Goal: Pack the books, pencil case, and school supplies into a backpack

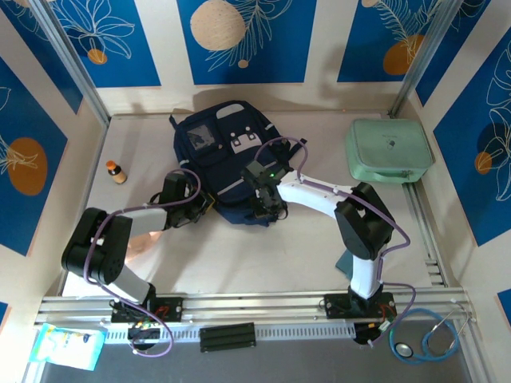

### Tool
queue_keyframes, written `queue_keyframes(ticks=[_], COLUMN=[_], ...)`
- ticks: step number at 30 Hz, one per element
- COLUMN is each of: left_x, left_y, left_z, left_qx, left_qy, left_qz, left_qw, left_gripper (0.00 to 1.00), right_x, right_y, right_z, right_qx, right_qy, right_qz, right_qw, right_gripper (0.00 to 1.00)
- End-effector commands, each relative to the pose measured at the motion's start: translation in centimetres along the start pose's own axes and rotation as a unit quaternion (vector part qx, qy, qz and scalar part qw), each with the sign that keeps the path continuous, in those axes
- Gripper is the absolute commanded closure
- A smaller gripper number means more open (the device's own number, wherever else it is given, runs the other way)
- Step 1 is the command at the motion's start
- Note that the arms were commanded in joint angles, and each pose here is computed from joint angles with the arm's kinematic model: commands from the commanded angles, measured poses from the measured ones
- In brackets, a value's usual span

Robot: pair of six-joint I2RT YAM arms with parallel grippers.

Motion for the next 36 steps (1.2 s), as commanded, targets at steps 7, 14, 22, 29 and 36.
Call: queue_keyframes(ticks=[7, 14, 22, 29, 36], left_x=[-1.5, -1.4, -2.6, -4.7, -4.4], left_y=[-1.3, -1.6, -2.7, -1.3, 0.2], left_z=[-1.9, -2.0, -0.8, -2.3, -8.9], left_qx=[0.006, 0.011, -0.033, -0.108, -0.199], left_qy=[-0.034, -0.028, -0.005, -0.035, -0.084], left_qz=[0.029, 0.031, 0.089, 0.113, 0.126], left_qw=[0.999, 0.999, 0.995, 0.987, 0.968], left_gripper=[1.0, 1.0, 0.98, 0.63, 0.46], right_x=[0.3, -0.3, 1.5, 3.7, 0.4], right_y=[-6.8, -9.1, -4.6, 2.7, 7.7], right_z=[-1.6, -1.8, -2.8, -2.9, -1.9], right_qx=[0.034, 0.064, -0.013, -0.21, -0.262], right_qy=[-0.017, -0.011, -0.012, 0.007, -0.016], right_qz=[0.064, 0.101, 0.026, -0.036, -0.055], right_qw=[0.997, 0.993, 1.0, 0.977, 0.963], right_gripper=[0.97, 0.97, 1.0, 1.0, 1.0])
Point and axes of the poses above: each hand's point on the last joint's axis, 136 mm out from that joint toward the fingers, its own z axis out along the fingers, its own y axis along the line the jaws close on, x = y × z, the point moved 9 cm from there along -z, back along the fingers, and after that the axes turned 4 degrees about -z, right-handed, at the moved point
